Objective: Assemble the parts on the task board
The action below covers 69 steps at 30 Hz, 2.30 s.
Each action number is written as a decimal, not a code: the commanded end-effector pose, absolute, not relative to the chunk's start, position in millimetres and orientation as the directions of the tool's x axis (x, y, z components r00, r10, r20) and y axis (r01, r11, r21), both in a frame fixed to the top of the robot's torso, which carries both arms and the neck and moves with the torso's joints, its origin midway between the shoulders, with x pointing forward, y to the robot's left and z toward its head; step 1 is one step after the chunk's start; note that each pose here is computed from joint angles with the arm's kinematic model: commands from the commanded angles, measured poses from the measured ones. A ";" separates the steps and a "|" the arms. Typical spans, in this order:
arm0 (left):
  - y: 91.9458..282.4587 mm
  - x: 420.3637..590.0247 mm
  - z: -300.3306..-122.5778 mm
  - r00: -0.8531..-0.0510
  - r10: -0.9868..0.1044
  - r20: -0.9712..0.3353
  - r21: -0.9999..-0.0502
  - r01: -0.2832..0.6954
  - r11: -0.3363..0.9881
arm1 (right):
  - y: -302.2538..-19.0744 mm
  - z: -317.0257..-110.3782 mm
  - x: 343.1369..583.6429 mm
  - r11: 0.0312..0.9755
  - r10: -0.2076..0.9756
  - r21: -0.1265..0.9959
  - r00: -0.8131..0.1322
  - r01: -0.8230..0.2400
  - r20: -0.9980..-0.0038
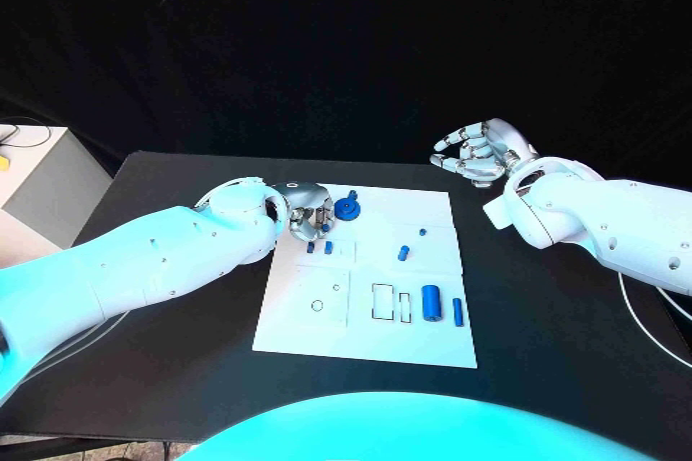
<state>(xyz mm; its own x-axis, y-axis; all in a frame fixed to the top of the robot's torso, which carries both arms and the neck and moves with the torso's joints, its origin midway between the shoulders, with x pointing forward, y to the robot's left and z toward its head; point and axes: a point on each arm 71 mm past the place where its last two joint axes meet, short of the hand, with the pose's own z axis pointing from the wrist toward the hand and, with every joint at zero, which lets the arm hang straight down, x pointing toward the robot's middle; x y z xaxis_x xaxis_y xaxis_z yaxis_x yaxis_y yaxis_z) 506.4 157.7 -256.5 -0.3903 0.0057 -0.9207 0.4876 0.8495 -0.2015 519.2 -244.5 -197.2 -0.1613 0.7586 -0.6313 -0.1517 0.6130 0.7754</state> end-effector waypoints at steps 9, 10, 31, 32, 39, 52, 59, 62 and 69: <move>157.5 505.6 -255.8 -0.384 0.005 -0.923 -0.197 0.486 0.852 | -243.7 -197.3 518.8 0.611 0.757 0.775 -0.167 -0.163 -0.632; 157.6 505.6 -255.8 -0.383 0.004 -0.924 -0.197 0.485 0.852 | -243.7 -197.3 518.8 0.611 0.757 0.775 -0.167 -0.163 -0.632; 162.2 506.9 -256.4 -0.389 0.009 -0.921 -0.189 0.467 0.864 | -244.6 -197.9 518.6 0.612 0.757 0.775 -0.166 -0.161 -0.632; 162.5 507.0 -256.3 -0.389 0.009 -0.921 -0.188 0.466 0.865 | -244.8 -197.9 518.6 0.612 0.757 0.775 -0.166 -0.160 -0.632; 165.5 508.6 -255.8 -0.382 0.003 -0.924 -0.187 0.459 0.868 | -245.7 -198.0 518.6 0.613 0.757 0.774 -0.164 -0.159 -0.633; 190.4 527.2 -232.2 -0.305 -0.116 -0.945 -0.239 0.404 0.883 | -246.0 -199.1 517.0 0.640 0.719 0.744 -0.193 -0.192 -0.668; 232.0 541.4 -215.4 -0.363 -0.508 -0.781 -0.597 0.196 0.778 | -241.2 -202.9 510.6 0.726 0.566 0.612 -0.233 -0.314 -0.791; 247.2 541.2 -211.0 -0.379 -0.666 -0.643 -0.746 0.112 0.656 | -238.3 -207.4 505.7 0.769 0.456 0.508 -0.224 -0.387 -0.861; 260.6 521.2 -207.5 -0.499 -0.834 -0.236 -0.964 0.013 0.264 | -232.1 -227.9 491.0 0.823 0.215 0.285 -0.195 -0.491 -0.957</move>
